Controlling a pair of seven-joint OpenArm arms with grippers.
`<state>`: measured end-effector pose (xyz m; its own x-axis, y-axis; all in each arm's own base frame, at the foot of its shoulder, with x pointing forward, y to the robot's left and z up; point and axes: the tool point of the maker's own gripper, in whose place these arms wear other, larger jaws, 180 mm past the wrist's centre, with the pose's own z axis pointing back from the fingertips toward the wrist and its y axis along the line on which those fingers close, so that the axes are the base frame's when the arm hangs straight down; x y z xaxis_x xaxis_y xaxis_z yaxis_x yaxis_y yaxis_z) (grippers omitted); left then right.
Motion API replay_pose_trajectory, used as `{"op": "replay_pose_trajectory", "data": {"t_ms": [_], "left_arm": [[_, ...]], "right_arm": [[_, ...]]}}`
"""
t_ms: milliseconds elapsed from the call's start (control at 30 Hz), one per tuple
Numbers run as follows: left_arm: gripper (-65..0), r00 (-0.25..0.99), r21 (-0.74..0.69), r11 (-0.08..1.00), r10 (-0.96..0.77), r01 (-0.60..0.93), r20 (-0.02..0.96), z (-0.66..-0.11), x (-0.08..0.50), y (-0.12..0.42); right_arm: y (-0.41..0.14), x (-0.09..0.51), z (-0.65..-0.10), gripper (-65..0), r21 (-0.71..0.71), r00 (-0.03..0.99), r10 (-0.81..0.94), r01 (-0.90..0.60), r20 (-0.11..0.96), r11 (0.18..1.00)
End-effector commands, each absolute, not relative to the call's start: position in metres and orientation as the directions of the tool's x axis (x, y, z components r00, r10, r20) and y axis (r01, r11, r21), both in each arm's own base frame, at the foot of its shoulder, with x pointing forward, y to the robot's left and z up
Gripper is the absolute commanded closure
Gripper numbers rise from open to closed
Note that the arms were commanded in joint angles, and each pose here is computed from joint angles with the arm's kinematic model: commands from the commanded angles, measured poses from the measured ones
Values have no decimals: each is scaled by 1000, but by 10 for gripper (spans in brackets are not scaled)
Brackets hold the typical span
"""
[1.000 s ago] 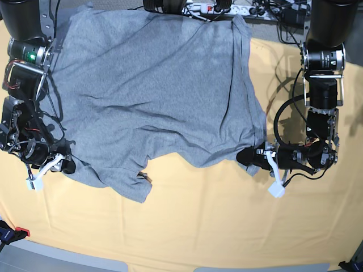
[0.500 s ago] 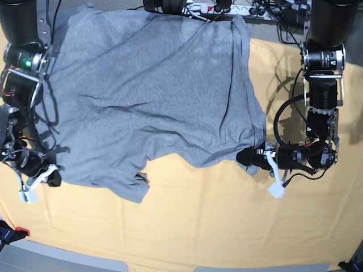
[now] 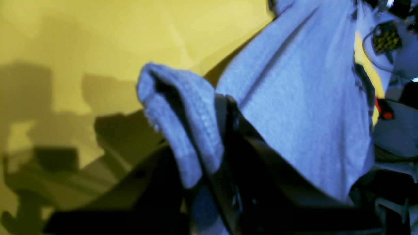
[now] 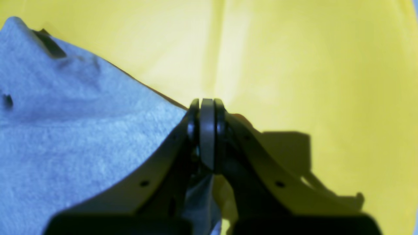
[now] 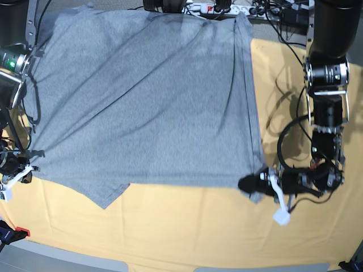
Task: Layout the t-shirt on the table in an organized manner, then fold the t-shirt properly
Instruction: 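Grasp the other hem corner with the right gripper and pull both outward, then release the hem corners and lift both grippers off the shirt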
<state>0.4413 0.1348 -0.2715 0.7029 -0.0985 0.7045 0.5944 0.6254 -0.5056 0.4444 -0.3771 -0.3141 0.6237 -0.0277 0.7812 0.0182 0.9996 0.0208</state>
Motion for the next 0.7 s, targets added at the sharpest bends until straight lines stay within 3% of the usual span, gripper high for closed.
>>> {"op": "replay_pose_trajectory", "data": {"t_ms": [0, 367, 667], "left_arm": [[0, 632, -462, 621, -71, 633, 771, -235, 459, 138], [0, 462, -268, 730, -73, 629, 884, -182, 506, 156], [0, 399, -241, 739, -41, 629, 916, -165, 516, 156]], "right_arm": [[-392, 459, -277, 0, 1, 551, -23, 41, 834, 999], [-391, 476, -245, 0, 6, 510, -25, 39, 860, 999], [-391, 479, -241, 0, 5, 500, -22, 35, 866, 999]]}}
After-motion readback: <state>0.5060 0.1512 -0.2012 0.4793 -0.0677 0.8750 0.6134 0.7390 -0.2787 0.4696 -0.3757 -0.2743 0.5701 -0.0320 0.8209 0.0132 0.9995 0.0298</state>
